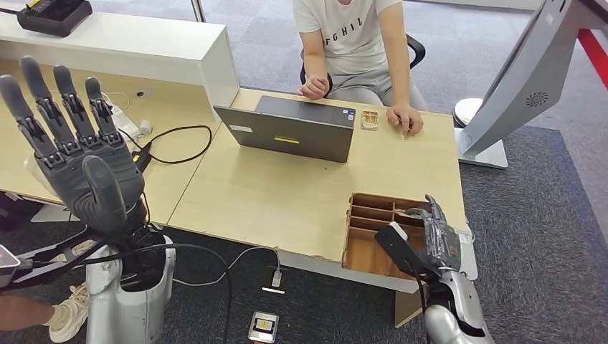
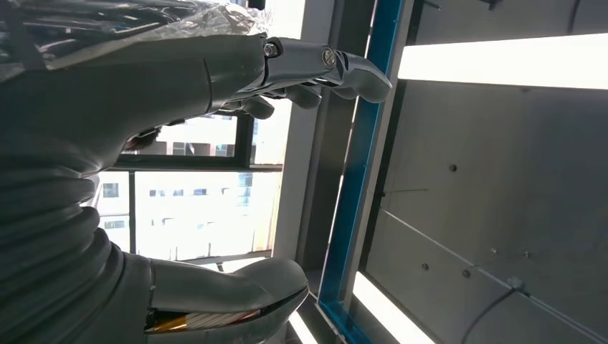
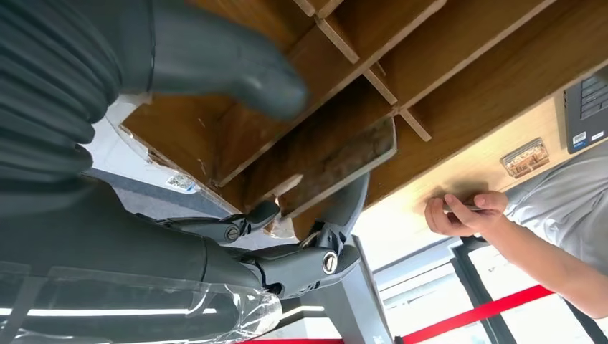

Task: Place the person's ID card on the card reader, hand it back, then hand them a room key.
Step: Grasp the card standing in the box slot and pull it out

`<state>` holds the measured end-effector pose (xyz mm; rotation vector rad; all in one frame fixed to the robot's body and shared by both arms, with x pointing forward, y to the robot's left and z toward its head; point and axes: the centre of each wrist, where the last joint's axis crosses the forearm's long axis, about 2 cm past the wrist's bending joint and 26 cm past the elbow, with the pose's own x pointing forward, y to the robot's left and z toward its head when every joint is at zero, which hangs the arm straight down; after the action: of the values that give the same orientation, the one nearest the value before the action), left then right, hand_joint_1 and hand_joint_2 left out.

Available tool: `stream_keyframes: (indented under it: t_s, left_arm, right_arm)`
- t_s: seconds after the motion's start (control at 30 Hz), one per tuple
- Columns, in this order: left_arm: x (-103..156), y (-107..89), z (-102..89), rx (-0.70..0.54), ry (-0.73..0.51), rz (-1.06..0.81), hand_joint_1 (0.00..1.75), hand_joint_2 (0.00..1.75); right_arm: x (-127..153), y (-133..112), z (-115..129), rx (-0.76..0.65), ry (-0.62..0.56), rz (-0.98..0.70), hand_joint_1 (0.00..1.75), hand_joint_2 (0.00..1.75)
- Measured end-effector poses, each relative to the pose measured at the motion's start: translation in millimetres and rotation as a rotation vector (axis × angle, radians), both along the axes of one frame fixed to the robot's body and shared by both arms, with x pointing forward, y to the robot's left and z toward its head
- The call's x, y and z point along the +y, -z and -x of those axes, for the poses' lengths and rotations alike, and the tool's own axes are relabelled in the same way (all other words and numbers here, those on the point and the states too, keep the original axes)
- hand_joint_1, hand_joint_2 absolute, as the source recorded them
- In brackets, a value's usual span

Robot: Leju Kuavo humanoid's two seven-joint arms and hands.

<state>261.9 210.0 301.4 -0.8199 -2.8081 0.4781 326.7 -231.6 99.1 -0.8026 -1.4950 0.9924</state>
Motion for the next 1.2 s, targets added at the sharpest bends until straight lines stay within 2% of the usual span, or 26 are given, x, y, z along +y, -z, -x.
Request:
stream_keyframes:
  t_s: [0.07,0.8,1.0,1.2]
  left_arm:
    - [0.0,-0.1,-0.1,0.000,0.000,0.000,0.00,1.75]
    - [-0.4,-3.9,-1.7,-0.010,0.012,0.015,0.00,1.75]
    - [-0.7,-4.1,-1.7,-0.016,0.021,0.013,0.00,1.75]
    - [-1.1,-4.0,-1.9,-0.022,0.026,0.005,0.00,1.75]
  right_arm:
    - [0.1,-0.9,-1.3,0.001,0.000,0.001,1.75,1.75]
    - [1.6,-2.8,-3.2,0.009,0.013,0.007,1.75,1.75]
    - [0.1,-5.5,-3.1,-0.050,0.038,-0.013,1.75,1.75]
    - [-4.4,-25.8,-6.9,-0.177,0.058,-0.036,1.75,1.75]
